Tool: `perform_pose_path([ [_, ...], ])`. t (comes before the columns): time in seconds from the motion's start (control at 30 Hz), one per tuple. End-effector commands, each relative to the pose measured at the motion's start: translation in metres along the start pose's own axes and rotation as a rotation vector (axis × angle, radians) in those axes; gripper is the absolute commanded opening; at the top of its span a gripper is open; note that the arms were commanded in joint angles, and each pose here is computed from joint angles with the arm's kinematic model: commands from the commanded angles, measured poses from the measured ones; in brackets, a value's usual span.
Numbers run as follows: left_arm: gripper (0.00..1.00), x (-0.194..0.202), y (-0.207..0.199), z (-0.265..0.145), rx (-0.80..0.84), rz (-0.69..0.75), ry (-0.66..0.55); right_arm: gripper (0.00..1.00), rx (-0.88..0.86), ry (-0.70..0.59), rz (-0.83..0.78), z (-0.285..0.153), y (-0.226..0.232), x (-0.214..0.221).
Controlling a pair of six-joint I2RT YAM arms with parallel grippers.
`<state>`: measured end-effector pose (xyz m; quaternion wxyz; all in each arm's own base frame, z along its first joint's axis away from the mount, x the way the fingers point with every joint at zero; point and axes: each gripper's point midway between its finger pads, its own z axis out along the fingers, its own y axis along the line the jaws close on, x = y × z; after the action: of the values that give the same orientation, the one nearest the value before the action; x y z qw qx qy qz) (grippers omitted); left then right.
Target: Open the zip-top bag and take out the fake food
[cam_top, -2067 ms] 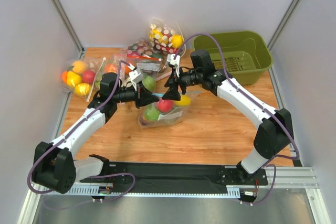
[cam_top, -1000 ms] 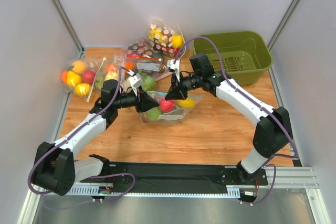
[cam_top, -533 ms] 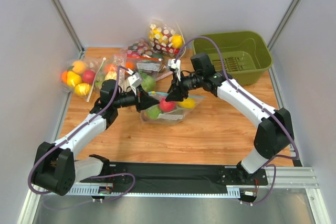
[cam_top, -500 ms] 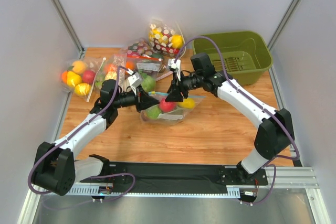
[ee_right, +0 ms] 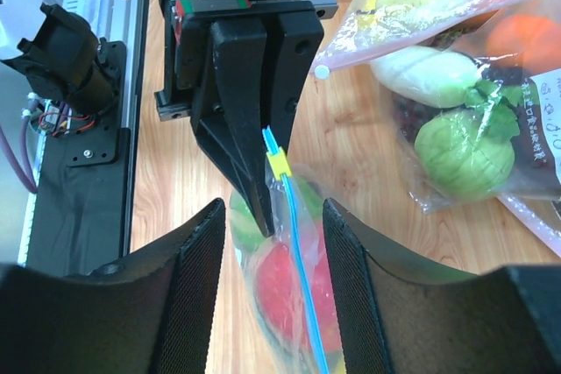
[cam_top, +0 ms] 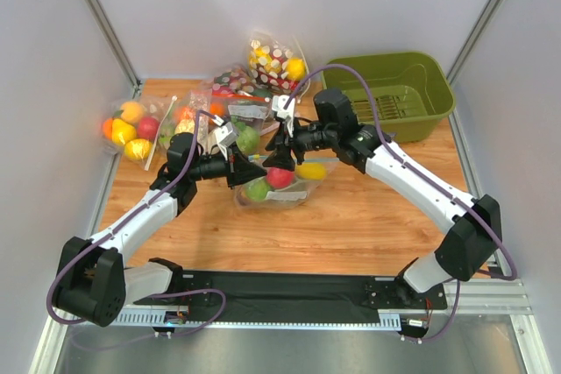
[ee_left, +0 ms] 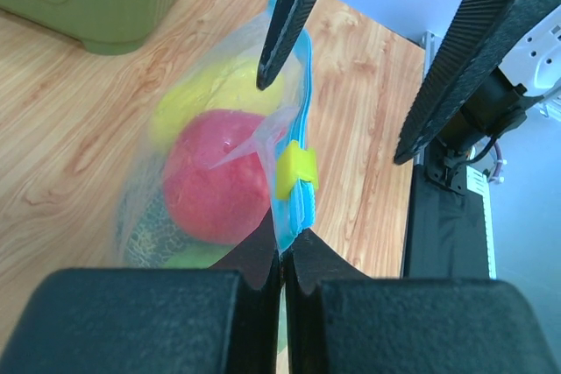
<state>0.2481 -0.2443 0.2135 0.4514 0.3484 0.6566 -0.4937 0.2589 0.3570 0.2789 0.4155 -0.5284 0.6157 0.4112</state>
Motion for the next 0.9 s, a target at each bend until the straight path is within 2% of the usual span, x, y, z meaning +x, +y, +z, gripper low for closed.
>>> perform_pose_path([
  [0.0, 0.0, -0.021, -0.01, 0.002, 0.055, 0.082, -0.036, 0.49, 0.03, -0.034, -0.063, 0.007, -0.009, -0.019],
  [0.63, 0.0, -0.017, -0.01, 0.003, 0.064, 0.068, -0.018, 0.41, -0.031, -0.007, -0.086, 0.03, -0.007, -0.016],
  [0.8, 0.0, -0.018, -0.01, 0.002, 0.058, 0.073, -0.019, 0.33, -0.044, 0.017, -0.08, 0.032, -0.006, -0.01],
  [0.87, 0.0, -0.018, -0.01, 0.002, 0.057, 0.074, -0.02, 0.26, -0.052, 0.023, -0.078, 0.032, -0.004, -0.009],
])
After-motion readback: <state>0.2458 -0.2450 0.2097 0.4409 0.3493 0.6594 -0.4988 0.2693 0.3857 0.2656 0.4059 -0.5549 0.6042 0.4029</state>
